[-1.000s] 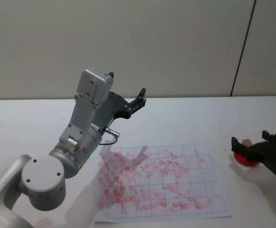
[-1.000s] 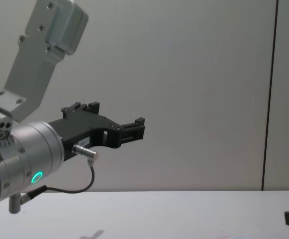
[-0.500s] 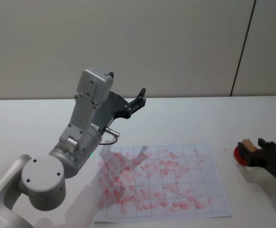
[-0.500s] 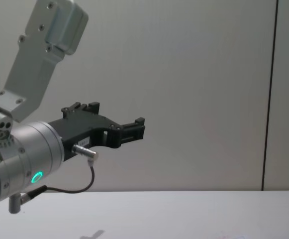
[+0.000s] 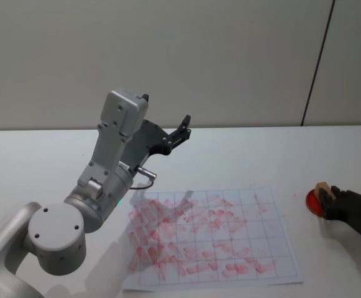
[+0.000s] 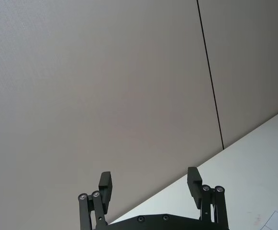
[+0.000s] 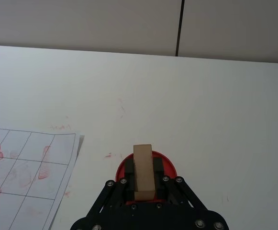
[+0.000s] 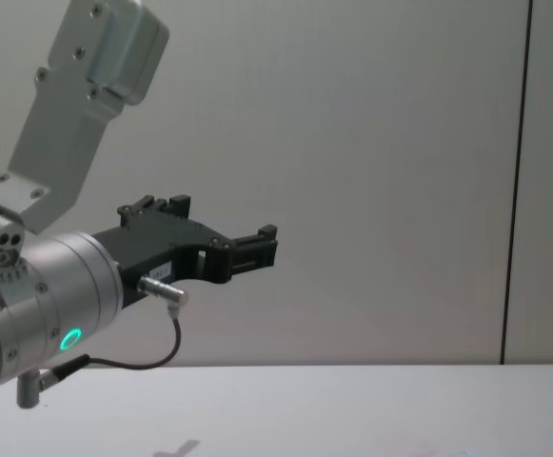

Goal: Use the one hand to pick up the stamp and affix it onto the A4 paper.

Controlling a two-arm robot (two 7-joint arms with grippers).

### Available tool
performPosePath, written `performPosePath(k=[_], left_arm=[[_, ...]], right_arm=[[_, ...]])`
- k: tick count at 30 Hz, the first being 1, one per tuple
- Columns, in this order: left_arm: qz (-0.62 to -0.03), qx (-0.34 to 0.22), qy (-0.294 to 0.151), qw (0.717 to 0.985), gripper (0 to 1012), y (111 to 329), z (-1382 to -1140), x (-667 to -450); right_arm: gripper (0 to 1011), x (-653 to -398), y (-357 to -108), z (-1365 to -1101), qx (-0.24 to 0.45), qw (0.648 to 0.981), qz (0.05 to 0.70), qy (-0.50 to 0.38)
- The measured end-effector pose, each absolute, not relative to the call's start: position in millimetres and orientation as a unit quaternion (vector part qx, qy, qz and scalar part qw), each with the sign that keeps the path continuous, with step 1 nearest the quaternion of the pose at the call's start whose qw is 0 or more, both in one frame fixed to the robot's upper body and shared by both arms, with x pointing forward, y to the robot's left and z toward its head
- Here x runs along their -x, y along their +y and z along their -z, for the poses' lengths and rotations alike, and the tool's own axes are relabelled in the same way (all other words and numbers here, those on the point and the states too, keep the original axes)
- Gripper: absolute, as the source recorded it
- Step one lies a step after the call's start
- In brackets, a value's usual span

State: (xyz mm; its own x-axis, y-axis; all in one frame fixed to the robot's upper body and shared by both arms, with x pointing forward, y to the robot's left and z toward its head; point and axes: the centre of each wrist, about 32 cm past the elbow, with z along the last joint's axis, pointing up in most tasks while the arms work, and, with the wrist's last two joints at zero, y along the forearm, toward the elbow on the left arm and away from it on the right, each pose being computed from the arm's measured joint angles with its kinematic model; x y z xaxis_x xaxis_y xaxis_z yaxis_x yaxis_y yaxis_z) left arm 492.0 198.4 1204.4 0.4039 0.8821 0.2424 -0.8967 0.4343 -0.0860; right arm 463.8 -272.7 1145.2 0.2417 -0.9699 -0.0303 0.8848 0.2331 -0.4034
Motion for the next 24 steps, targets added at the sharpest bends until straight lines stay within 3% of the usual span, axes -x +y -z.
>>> performPosePath(k=[24], left_arm=[[-0.531,-0.029,-0.126,0.837,1001,198.4,-1204.4,-492.0]], right_arm=[[213,-466.2,-271.6,-1142.1,0.162,0.752,0.614,0.179]])
